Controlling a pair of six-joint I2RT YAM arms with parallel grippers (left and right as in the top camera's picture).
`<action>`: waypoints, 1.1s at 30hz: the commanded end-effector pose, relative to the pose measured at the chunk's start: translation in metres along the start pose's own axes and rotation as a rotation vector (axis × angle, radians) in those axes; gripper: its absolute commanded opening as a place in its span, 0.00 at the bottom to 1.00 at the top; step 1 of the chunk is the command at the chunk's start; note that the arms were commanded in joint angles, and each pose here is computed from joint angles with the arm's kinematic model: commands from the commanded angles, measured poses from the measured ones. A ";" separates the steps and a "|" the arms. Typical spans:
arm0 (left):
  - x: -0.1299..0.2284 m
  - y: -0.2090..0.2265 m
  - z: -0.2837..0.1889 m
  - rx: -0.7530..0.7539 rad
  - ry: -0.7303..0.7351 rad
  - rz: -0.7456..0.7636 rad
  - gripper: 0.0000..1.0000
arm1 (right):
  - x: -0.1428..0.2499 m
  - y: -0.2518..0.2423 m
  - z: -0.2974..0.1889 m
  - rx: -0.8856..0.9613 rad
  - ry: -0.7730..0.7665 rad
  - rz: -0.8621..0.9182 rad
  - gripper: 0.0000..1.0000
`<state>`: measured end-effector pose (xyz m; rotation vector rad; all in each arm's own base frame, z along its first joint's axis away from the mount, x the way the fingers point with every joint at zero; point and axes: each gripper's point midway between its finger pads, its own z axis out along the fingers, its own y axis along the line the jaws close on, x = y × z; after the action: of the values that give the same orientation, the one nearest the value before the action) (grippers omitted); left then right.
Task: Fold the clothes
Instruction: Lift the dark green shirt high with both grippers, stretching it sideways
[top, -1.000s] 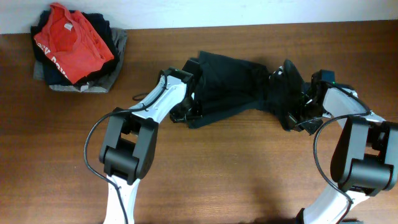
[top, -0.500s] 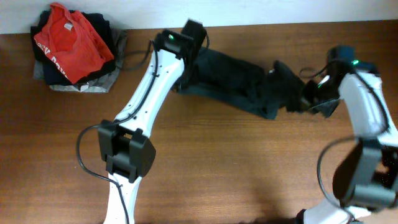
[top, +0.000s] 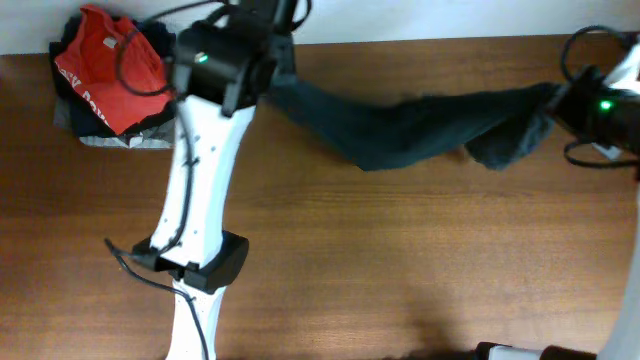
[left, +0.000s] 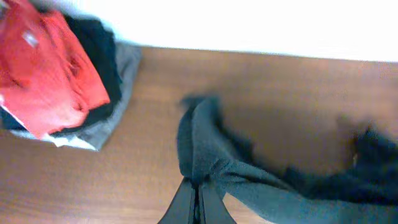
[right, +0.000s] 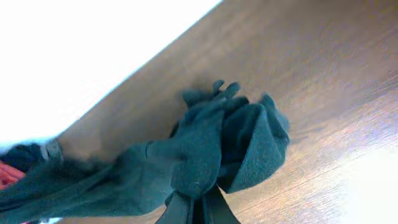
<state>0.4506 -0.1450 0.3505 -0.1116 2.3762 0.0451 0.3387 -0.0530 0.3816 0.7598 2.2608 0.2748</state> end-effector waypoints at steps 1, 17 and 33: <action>-0.023 0.035 -0.031 -0.048 -0.107 -0.041 0.01 | -0.016 -0.005 -0.033 0.048 -0.113 -0.016 0.04; -0.049 0.133 -0.149 -0.104 -0.351 -0.226 0.01 | -0.027 -0.018 -0.070 0.118 -0.240 0.003 0.04; -0.055 0.133 -0.158 -0.090 -0.388 -0.228 0.01 | -0.040 -0.005 -0.114 0.048 -0.370 0.000 0.04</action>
<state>0.3642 -0.0265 0.4968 -0.3680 1.9943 0.0198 0.2773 -0.0709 0.4795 0.7436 1.9514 0.1026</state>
